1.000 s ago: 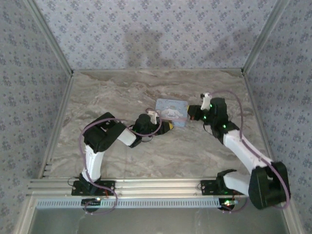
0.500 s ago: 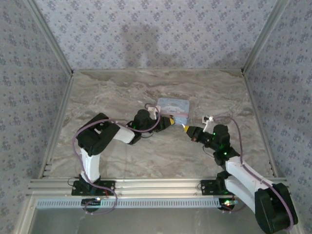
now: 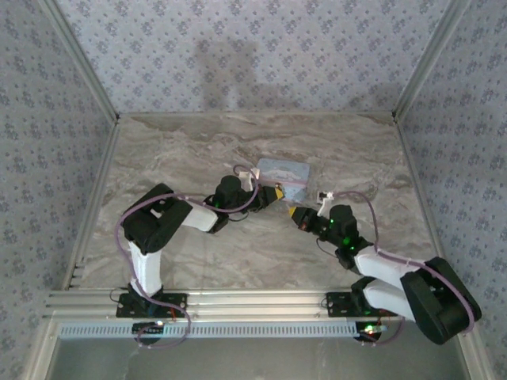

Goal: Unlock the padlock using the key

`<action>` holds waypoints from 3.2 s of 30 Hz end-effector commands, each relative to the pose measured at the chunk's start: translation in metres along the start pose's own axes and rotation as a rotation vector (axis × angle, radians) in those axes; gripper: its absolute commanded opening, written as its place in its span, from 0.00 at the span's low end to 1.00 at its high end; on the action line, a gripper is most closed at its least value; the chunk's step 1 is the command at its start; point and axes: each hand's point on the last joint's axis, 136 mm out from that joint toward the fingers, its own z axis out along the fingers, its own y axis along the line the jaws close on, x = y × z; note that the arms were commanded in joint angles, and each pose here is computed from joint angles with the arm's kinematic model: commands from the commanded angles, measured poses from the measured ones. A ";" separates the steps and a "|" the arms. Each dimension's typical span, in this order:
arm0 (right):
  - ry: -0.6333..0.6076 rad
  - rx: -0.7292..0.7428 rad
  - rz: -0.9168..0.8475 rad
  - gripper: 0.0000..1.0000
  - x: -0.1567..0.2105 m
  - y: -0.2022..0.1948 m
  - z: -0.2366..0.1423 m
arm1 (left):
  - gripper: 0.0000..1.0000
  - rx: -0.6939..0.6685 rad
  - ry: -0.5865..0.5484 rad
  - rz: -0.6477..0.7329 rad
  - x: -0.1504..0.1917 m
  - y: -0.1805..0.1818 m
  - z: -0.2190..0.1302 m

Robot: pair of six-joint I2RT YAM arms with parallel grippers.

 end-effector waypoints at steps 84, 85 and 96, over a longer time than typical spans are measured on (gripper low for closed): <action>-0.084 -0.102 0.077 0.00 -0.029 0.016 0.011 | 0.00 0.251 -0.058 0.020 -0.017 -0.055 -0.004; -0.085 -0.103 0.077 0.00 -0.029 0.017 0.011 | 0.00 0.252 -0.057 0.019 -0.017 -0.055 -0.004; -0.084 -0.121 0.072 0.00 -0.035 0.023 0.019 | 0.00 0.262 -0.049 0.014 -0.015 -0.055 -0.003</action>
